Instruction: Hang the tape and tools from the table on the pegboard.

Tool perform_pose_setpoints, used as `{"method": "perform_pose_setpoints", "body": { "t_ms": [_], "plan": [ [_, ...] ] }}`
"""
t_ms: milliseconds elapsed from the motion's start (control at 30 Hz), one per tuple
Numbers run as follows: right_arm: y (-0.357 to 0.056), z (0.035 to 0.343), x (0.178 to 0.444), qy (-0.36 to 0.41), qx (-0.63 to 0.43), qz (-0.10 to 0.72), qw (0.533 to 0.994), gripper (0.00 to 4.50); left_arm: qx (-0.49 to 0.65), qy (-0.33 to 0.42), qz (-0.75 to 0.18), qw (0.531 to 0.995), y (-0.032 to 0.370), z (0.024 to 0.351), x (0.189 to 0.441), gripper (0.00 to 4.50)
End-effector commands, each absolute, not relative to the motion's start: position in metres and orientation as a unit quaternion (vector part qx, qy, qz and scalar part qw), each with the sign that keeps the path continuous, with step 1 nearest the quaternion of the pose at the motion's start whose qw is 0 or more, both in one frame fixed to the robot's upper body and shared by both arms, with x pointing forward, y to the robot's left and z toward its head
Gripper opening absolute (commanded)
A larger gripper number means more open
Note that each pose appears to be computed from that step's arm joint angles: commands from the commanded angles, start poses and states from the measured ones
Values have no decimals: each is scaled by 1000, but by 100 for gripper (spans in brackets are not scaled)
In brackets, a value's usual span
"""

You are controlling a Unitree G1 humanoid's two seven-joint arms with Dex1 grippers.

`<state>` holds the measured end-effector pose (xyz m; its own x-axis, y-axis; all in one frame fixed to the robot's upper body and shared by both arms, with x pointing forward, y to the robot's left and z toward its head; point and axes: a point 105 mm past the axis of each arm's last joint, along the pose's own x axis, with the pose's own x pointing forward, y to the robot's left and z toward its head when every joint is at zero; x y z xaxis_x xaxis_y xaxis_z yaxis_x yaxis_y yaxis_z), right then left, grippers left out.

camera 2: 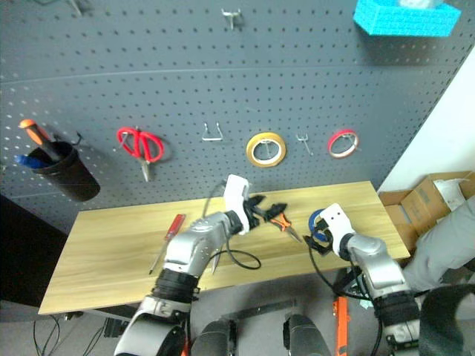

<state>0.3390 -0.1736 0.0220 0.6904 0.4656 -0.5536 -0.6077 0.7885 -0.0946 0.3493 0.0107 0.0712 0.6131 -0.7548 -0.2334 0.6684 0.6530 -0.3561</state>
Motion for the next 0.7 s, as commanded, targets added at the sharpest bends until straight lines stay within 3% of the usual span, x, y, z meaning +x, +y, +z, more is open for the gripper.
{"method": "perform_pose_setpoints", "body": {
  "t_ms": [33, 267, 633, 700],
  "plan": [
    [-175, 25, 349, 259, -136, 307, 906, 450, -110, 208, -426, 874, 2, 65, 334, 446],
    [-179, 18, 366, 263, -147, 307, 903, 450, -103, 251, -436, 858, -3, 51, 311, 446],
    [-188, 2, 375, 288, -143, 299, 898, 450, -102, 256, -436, 857, -2, 52, 306, 446],
    [-187, 2, 375, 291, -123, 298, 901, 412, -106, 255, -437, 856, -2, 54, 305, 450]
  ]
}}
